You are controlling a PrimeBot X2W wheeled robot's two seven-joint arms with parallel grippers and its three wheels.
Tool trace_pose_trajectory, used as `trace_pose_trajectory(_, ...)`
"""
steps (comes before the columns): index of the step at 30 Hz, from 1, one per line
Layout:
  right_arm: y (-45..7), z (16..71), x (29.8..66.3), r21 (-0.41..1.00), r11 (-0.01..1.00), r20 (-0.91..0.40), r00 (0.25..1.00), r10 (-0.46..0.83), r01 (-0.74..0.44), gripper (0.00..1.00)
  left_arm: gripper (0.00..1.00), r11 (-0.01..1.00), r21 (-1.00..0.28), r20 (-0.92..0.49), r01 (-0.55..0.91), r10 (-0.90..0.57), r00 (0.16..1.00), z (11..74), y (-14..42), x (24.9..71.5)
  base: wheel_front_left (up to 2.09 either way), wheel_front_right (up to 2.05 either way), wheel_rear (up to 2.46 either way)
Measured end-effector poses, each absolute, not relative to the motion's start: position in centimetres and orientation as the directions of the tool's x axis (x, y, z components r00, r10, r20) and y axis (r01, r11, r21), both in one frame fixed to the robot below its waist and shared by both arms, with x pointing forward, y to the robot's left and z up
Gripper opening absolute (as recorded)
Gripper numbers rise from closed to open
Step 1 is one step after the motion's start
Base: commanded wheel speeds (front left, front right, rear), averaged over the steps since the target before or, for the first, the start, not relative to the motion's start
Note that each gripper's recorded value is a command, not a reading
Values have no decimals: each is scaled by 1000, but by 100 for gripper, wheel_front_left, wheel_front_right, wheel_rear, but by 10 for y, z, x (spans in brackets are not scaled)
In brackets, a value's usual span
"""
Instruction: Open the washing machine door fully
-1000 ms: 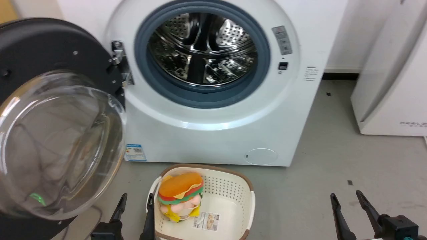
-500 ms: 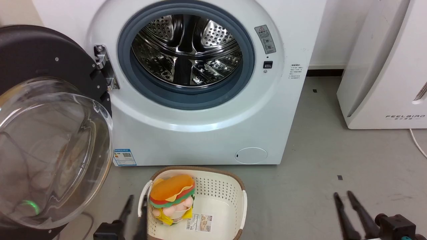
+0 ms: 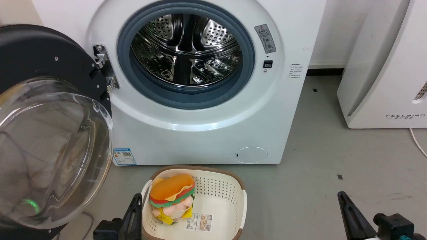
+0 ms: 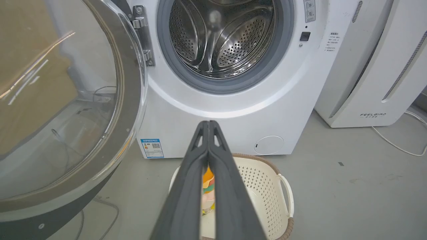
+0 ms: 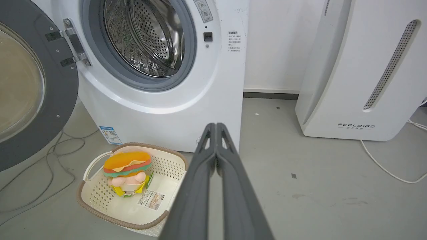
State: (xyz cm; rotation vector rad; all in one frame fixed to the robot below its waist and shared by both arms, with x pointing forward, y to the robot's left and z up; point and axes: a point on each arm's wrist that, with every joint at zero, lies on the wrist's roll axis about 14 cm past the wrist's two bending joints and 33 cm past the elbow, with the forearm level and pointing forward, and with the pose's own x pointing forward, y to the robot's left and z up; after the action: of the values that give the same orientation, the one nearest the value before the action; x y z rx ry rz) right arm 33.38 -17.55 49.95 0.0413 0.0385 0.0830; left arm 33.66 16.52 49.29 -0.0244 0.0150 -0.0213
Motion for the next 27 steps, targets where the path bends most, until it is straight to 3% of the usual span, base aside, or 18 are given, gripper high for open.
trace_pose_trajectory(27,-173,503,340,26,995,-38,995,93,-92,0,0,1000,-13,-6,22,-23,1000,501,167,345,0,0,0)
